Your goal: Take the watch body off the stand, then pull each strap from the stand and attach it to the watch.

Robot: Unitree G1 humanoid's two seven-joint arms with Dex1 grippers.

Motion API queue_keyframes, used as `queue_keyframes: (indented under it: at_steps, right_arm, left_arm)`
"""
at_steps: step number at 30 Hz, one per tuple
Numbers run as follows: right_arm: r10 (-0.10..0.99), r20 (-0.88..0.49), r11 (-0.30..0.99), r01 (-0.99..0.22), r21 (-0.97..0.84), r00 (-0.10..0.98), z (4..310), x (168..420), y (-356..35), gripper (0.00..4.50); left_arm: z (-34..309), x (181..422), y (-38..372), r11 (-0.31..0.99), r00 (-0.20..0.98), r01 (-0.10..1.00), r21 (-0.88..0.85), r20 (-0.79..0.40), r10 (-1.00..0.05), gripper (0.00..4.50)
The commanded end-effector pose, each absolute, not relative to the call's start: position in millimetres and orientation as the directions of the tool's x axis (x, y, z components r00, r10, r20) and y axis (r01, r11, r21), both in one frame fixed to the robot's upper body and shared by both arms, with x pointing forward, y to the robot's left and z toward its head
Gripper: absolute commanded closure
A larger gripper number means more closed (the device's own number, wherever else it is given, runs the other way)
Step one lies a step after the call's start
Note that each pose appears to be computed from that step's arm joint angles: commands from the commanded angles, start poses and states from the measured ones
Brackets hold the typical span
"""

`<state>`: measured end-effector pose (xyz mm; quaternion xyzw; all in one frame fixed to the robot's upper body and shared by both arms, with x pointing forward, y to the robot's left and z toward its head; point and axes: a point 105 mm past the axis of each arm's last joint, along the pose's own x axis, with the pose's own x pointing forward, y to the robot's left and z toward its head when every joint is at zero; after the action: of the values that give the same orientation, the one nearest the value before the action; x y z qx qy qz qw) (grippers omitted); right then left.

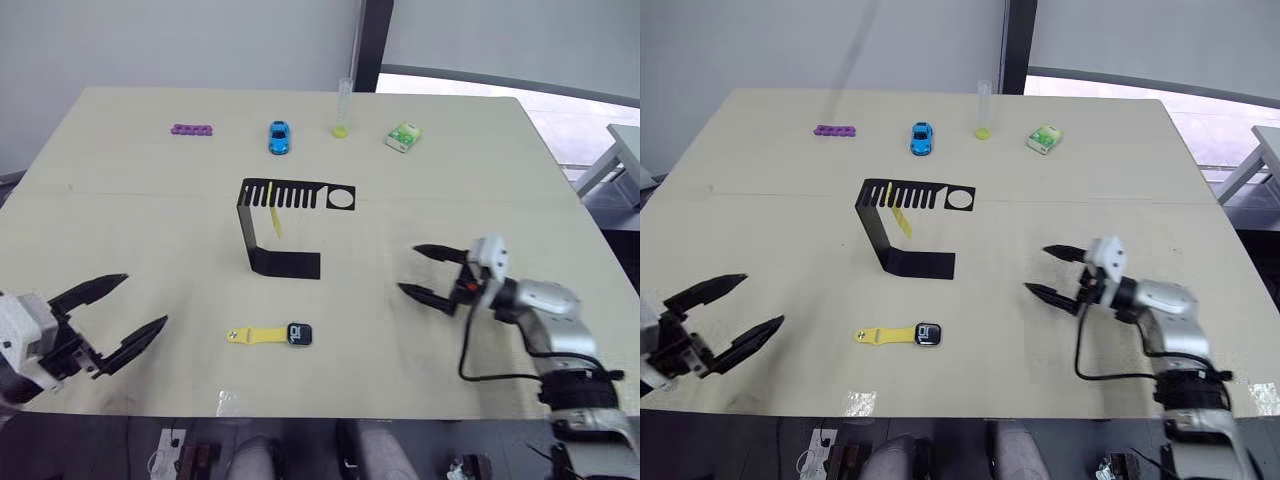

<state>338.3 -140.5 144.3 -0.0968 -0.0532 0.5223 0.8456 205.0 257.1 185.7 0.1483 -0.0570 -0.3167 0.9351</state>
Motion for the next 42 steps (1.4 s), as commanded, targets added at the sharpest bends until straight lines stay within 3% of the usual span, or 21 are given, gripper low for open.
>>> queue_keyframes:
  at_steps: [1,3,8,10,20,33,34,36,42]
  right_arm:
    - [0.923,0.014,0.376,-0.898,-0.228,0.384,161,342,-101,0.29]
    - [0.938,0.012,0.340,-0.918,-0.203,0.345,162,342,-82,0.87]
    - [0.958,-0.003,0.277,-0.933,-0.231,0.286,154,346,-34,3.48]
    - [0.959,-0.015,0.271,-0.932,-0.241,0.283,150,351,-20,4.24]
    - [0.944,-0.104,0.284,-0.930,-0.232,0.314,120,372,-1,4.24]
    - [0.931,-0.166,0.297,-0.939,-0.173,0.325,92,374,-14,4.24]
    - [0.933,-0.164,0.292,-0.941,-0.171,0.320,92,374,-12,4.50]
    - [0.936,-0.162,0.286,-0.943,-0.170,0.313,92,373,-9,4.50]
    - [0.940,-0.168,0.272,-0.948,-0.165,0.298,90,371,-1,4.50]
  left_arm:
    - [188,202,230,0.759,0.775,0.594,0.269,0.063,-0.629,0.00]
    - [191,200,222,0.781,0.784,0.578,0.235,0.105,-0.612,0.00]
    - [186,192,199,0.779,0.775,0.594,0.199,0.118,-0.621,0.00]
    - [183,191,192,0.774,0.773,0.598,0.208,0.104,-0.625,0.00]
    - [175,196,168,0.800,0.799,0.561,0.212,0.115,-0.590,0.00]
    - [177,231,145,0.872,0.863,0.439,0.218,0.169,-0.477,0.00]
    - [178,236,142,0.880,0.868,0.424,0.213,0.181,-0.462,0.49]
    - [177,243,135,0.887,0.871,0.420,0.193,0.187,-0.453,1.26]
    - [175,274,121,0.917,0.899,0.362,0.166,0.198,-0.390,1.26]
